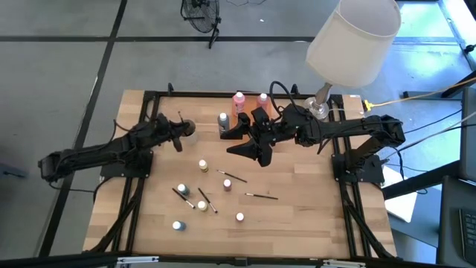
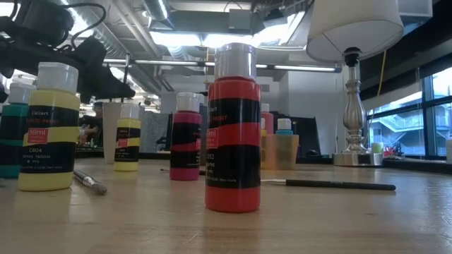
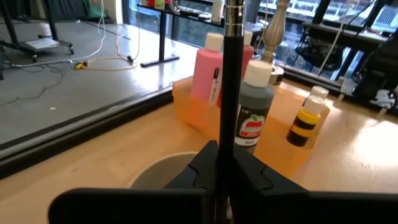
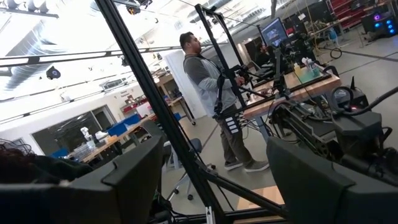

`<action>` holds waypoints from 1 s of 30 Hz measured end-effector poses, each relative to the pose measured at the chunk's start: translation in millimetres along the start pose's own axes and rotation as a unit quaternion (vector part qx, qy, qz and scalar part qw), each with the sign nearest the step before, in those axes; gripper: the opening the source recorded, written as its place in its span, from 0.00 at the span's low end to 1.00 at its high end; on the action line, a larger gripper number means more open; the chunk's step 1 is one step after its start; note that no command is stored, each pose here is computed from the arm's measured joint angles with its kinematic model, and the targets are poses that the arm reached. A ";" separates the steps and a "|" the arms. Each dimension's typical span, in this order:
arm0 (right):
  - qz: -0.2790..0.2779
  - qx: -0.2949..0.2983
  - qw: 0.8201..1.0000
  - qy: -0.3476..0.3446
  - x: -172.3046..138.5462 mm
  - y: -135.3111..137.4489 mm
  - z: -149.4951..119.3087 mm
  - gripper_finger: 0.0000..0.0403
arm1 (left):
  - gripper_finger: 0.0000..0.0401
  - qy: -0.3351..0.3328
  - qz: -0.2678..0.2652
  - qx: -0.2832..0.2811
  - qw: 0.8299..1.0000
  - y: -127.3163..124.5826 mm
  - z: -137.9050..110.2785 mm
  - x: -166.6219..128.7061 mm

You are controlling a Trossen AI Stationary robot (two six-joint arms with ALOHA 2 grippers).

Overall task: Pick & Place Paint Supplies
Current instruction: Put the silver paint brush into the white cup, then put the small green paint bottle into the orange bin

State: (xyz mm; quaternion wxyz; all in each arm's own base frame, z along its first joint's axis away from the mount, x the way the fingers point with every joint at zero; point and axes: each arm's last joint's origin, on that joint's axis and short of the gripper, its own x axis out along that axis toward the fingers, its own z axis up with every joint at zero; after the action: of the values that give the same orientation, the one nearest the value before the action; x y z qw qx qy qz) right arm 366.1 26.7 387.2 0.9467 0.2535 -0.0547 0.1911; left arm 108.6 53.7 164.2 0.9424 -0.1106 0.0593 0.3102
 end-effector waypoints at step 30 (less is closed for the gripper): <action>-0.007 0.004 1.000 0.010 0.0 -1.3 -2.1 0.72 | 0.32 -0.003 0.034 -0.005 0.999 1.4 -0.3 3.0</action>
State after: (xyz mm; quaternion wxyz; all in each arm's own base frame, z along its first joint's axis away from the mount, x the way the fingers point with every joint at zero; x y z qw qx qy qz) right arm 366.6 26.7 384.8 0.9476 0.2555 -0.0426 0.1868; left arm 110.2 56.4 163.1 0.9309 -0.1123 0.0582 0.3426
